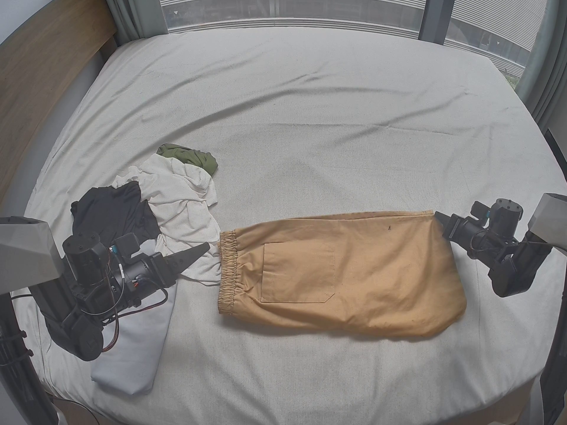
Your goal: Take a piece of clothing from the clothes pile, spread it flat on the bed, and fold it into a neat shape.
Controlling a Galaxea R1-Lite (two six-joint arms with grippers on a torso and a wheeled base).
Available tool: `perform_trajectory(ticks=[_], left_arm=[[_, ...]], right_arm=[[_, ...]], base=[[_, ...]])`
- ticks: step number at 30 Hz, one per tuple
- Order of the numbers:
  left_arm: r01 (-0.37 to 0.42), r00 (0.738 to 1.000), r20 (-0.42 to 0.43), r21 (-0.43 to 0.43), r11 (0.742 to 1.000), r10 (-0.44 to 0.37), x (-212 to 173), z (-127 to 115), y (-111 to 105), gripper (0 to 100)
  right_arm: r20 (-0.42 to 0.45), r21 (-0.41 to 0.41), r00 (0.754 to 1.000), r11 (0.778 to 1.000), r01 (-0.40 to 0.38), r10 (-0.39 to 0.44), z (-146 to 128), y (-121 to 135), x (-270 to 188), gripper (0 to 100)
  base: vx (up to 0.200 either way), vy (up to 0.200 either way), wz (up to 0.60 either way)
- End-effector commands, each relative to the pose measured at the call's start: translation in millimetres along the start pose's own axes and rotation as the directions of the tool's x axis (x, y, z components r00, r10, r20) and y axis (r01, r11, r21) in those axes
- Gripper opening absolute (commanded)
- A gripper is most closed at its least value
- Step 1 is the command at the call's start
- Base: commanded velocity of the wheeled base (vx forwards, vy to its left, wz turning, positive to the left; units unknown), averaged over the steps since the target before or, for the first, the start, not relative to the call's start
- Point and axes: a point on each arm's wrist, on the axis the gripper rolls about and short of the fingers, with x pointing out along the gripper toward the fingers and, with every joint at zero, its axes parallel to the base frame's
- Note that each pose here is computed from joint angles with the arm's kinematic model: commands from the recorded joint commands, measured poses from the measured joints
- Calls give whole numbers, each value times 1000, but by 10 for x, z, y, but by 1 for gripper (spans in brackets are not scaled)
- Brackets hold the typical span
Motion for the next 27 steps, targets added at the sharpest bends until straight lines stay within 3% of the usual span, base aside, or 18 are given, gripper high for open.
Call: perform_trajectory(ticks=[1,19,20,27], left_arm=[[-1,1000,-10,-5,1000,1,19,-32,14,100],[-7,1000,-20,-10,1000,7,27,-62,39,100],[-10,1000,-24,-12,1000,9,27,-72,45,100],[-15,998,-55,-22,1000,14,59,-160,70,100]], right_arm=[[20,-6,1000,1000,-7,7,47,4,38,0],[25,9,999,1000,-24,24,11,9,141,0],[27,11,999,1000,-25,25,14,13,150,100],[98,16,995,999,-29,27,120,47,135,100]], base=[[0,0,0],[0,0,0],[0,0,0],[0,0,0]])
